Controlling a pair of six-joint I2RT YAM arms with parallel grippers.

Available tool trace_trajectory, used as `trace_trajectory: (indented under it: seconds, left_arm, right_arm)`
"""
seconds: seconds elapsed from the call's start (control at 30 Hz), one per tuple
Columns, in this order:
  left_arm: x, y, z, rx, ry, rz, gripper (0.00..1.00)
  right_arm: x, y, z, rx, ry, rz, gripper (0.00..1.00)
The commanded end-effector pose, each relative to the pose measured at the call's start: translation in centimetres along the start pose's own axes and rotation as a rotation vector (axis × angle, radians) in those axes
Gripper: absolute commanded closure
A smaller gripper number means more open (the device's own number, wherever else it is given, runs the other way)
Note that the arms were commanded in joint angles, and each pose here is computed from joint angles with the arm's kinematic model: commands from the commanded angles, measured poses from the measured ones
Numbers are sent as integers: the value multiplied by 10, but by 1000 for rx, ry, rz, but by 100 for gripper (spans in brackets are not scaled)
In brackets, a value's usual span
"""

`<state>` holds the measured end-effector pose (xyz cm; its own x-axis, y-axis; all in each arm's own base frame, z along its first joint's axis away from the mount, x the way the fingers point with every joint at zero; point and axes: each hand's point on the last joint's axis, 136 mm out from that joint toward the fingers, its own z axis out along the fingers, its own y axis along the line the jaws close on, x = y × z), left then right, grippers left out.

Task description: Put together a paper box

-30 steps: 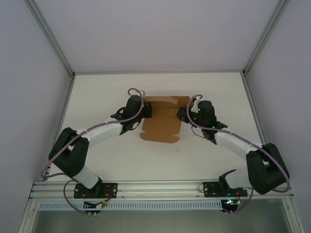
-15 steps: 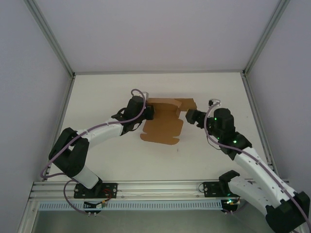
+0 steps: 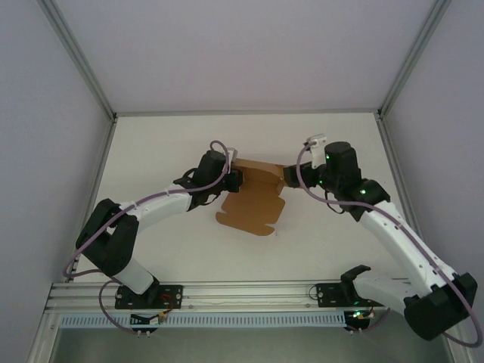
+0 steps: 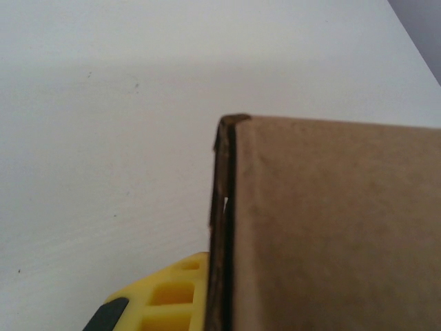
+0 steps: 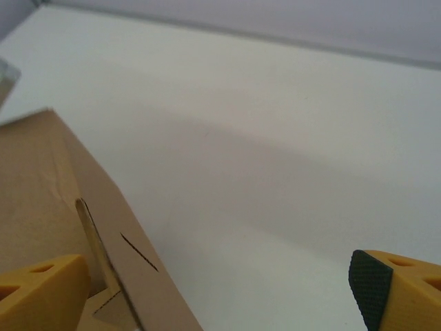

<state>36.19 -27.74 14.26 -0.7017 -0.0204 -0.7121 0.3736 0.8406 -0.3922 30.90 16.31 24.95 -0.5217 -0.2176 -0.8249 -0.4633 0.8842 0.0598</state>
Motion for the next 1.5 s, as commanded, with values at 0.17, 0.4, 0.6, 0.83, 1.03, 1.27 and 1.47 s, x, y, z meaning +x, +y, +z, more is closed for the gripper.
trace_trajectory:
  seconds: [0.17,0.4,0.6,0.83,1.03,1.27,1.47]
  left_arm:
    - [-12,-16,-8,56,-13,41,100]
    - [-12,-14,-3,28,-15,35,100]
    - [-20,-19,0,44,-54,-12,100]
    - [-29,-15,2,14,-94,-69,100]
    - [-25,-13,6,3,-63,-75,100]
    - [-24,-6,-4,-11,-65,-49,100]
    - [-22,-5,-9,1,-52,-12,100]
  right_arm:
    - [0,6,30,-51,48,-55,3]
    - [-32,10,48,-87,-125,156,0]
    - [-29,11,65,-64,-167,336,0]
    - [-20,-17,61,128,-277,457,0]
    - [-17,-3,61,101,-242,367,0]
    - [12,-17,23,195,-123,168,0]
    - [35,-5,1,22,-50,94,8]
